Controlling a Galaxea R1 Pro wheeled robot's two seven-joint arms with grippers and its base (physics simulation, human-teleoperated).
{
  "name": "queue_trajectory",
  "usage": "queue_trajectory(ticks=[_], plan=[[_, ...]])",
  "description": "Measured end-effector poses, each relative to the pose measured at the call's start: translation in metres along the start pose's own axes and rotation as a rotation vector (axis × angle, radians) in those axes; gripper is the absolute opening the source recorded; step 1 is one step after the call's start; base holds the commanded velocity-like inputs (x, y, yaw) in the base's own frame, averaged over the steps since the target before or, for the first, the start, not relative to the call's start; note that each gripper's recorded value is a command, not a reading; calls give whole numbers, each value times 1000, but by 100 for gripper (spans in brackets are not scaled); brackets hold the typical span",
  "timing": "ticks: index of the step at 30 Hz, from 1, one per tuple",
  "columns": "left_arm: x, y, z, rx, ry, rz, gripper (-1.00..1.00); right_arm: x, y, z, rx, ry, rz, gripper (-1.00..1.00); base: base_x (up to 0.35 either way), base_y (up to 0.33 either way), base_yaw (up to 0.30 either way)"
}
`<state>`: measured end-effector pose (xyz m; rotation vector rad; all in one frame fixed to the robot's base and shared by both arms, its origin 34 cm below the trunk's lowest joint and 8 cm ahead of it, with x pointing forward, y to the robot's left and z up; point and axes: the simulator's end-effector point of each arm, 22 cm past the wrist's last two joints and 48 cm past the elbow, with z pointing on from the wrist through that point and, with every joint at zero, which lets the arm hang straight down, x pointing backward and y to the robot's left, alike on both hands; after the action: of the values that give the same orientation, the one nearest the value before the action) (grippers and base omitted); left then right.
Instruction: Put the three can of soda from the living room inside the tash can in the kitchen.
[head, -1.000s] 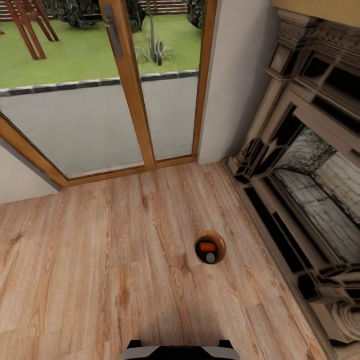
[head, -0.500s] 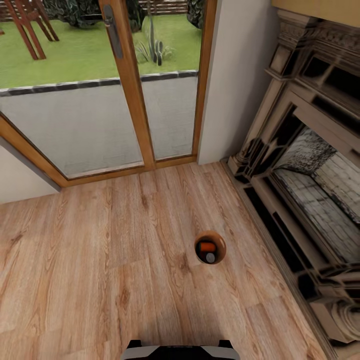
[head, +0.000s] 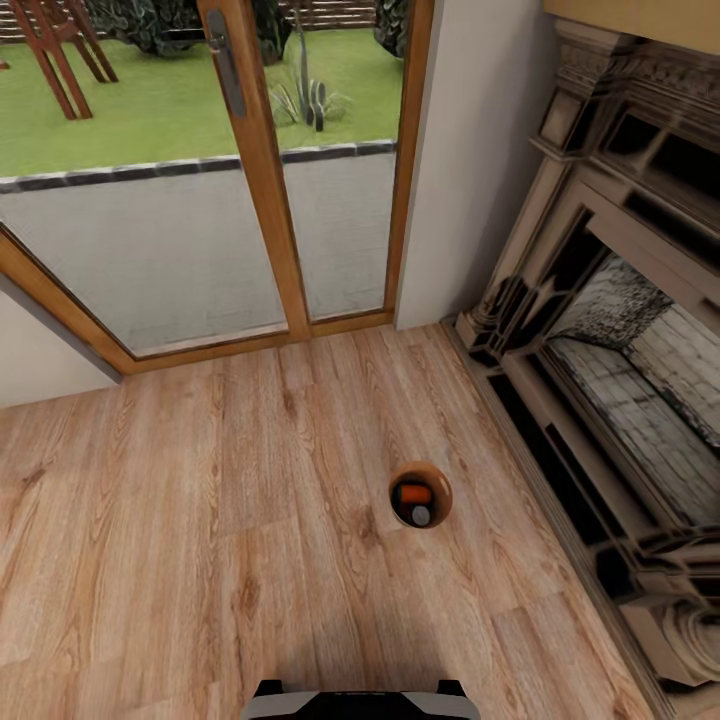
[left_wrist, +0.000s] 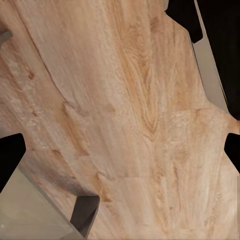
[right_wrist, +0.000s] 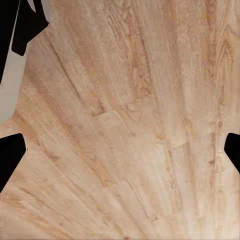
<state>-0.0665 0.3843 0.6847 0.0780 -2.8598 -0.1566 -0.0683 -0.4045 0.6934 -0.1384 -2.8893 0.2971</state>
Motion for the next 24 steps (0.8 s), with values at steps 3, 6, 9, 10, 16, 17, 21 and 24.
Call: queue_trajectory(ticks=[3,6,9,10,16,17,21,24], plan=[[0,-1,0,1,-1,-1,100,0,2,0,-3,1,2,100,0,0,0],[-1,-2,0,2,-1,-2,100,1,6,0,-7,2,3,100,0,0,0],[0,-3,0,3,1,-3,100,2,10,0,-11,3,5,100,0,0,0],[0,-4,0,7,2,-2,100,3,12,0,-14,3,6,100,0,0,0],[4,-4,0,8,16,-3,100,3,15,0,-20,4,1,100,0,0,0],[5,-4,0,7,21,-3,100,3,15,0,-20,4,0,100,0,0,0],[19,-3,-1,4,82,-11,100,3,14,0,-20,3,-3,100,0,0,0],[24,-3,-1,2,108,-15,100,2,14,0,-20,3,-5,100,0,0,0]])
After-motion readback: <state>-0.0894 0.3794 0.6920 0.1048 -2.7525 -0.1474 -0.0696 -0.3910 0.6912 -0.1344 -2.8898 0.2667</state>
